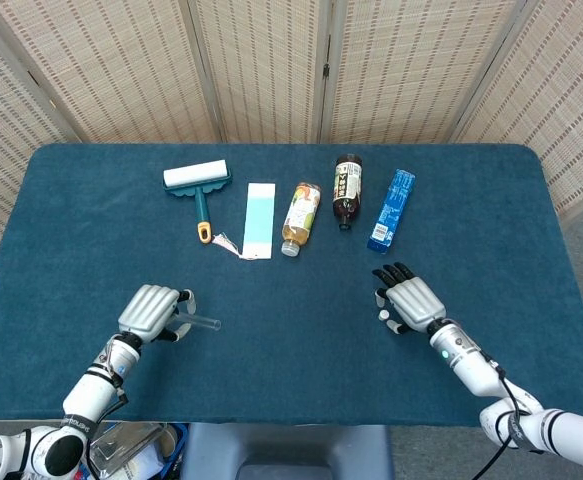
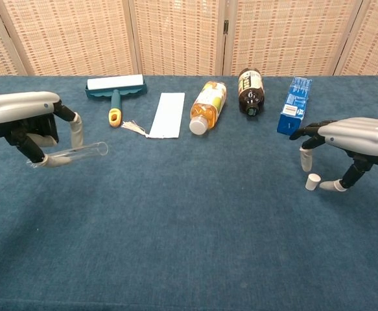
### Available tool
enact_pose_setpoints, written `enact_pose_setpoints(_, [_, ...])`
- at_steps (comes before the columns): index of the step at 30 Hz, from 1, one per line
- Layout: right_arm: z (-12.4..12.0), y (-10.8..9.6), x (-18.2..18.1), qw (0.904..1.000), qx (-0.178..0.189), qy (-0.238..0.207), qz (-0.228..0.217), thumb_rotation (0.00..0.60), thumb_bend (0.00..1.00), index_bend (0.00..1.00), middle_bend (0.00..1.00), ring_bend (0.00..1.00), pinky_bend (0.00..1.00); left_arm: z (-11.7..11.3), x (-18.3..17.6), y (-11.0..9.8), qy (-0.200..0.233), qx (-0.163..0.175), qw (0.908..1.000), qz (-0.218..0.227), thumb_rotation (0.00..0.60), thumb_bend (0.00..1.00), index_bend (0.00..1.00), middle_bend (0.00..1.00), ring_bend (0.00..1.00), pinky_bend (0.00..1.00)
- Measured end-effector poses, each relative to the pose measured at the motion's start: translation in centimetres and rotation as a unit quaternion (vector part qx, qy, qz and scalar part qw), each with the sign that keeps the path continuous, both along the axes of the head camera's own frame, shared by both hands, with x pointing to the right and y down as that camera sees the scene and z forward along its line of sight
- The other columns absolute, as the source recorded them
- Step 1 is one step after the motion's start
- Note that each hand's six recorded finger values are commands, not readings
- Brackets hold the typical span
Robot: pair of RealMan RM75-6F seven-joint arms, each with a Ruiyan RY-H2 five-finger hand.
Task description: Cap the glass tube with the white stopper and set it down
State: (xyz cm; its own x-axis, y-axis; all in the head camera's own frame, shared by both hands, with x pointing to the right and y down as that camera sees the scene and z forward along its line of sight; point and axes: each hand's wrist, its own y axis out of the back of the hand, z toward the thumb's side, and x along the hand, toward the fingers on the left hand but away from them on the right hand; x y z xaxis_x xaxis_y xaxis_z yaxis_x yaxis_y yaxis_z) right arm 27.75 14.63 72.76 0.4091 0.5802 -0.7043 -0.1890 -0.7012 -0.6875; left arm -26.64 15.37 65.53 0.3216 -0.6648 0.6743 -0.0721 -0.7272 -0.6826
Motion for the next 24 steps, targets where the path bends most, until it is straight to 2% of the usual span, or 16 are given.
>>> enact_pose_setpoints(10, [0.25,-0.02,-0.37,1.0000,-0.001,-0.001,-0.001,0.600,0.31,0.43,0.10,0.00,0.00,0.10,-0.17,0.00,0.000,-0.001,1.0000,-0.002,0.600,0.38,0.61,1.00,1.00,1.00])
enact_pose_setpoints(24, [0.41,0.09,-0.38,1.0000,-0.004,0.002,-0.002,0.600,0.34,0.49,0.15,0.00,0.00,0.30,-0.22,0.17,0.001,-0.003,1.0000,-0.003,0.600,0.38,0.61,1.00,1.00,1.00])
